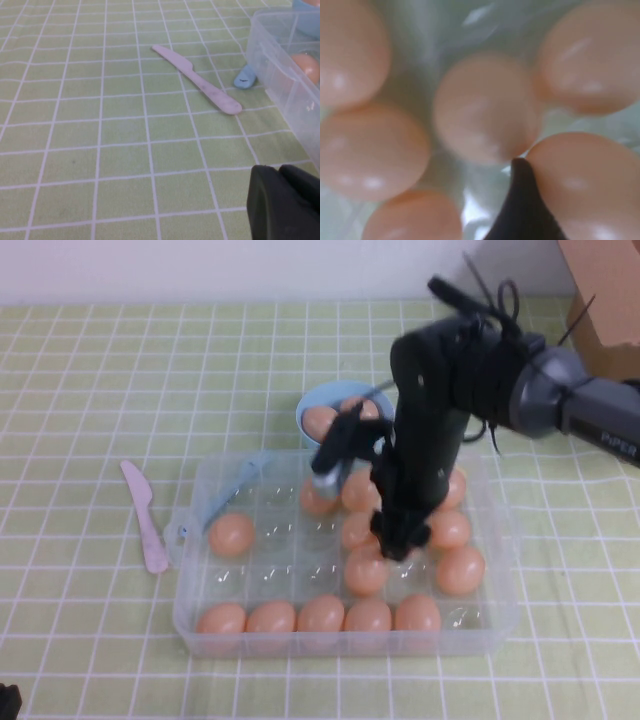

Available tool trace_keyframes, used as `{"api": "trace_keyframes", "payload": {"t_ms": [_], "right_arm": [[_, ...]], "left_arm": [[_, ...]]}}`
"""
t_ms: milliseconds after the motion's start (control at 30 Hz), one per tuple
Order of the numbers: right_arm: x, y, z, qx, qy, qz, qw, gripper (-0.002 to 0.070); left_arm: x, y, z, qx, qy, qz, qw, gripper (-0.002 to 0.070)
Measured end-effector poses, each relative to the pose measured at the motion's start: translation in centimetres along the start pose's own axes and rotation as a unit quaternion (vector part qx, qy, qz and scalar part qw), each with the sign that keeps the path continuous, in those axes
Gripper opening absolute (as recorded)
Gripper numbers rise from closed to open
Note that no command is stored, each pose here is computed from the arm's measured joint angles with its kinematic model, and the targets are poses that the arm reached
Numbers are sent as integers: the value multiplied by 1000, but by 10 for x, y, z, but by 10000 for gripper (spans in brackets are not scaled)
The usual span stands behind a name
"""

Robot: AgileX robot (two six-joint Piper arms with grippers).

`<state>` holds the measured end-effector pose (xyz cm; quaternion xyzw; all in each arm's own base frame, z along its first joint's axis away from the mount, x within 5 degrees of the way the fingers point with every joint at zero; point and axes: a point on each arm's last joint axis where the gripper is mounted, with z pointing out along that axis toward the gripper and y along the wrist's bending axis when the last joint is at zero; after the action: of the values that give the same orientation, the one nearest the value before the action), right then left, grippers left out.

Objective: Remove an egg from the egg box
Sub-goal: Pick up the egg from the plastic box, then place the egg in the bowl

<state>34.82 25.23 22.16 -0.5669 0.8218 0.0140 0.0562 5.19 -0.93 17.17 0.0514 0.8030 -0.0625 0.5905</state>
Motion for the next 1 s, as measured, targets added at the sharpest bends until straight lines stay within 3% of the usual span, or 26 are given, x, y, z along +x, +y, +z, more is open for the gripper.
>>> {"api": "trace_keyframes", "payload": {"t_ms": [233, 400, 733, 1000], "right_arm": [[-21, -18, -56, 65, -84, 29, 994, 421], [-27, -36, -67, 119, -153, 80, 978, 421], [-43, -79, -25, 174, -249, 136, 943, 420], [-53, -94, 3, 175, -304, 166, 922, 420]], "left_arm": [[0, 0, 0, 0, 0, 0, 1000, -3], [0, 0, 0, 0, 0, 0, 1000, -3], [0, 0, 0, 0, 0, 0, 1000, -3], [0, 0, 0, 0, 0, 0, 1000, -3]]}}
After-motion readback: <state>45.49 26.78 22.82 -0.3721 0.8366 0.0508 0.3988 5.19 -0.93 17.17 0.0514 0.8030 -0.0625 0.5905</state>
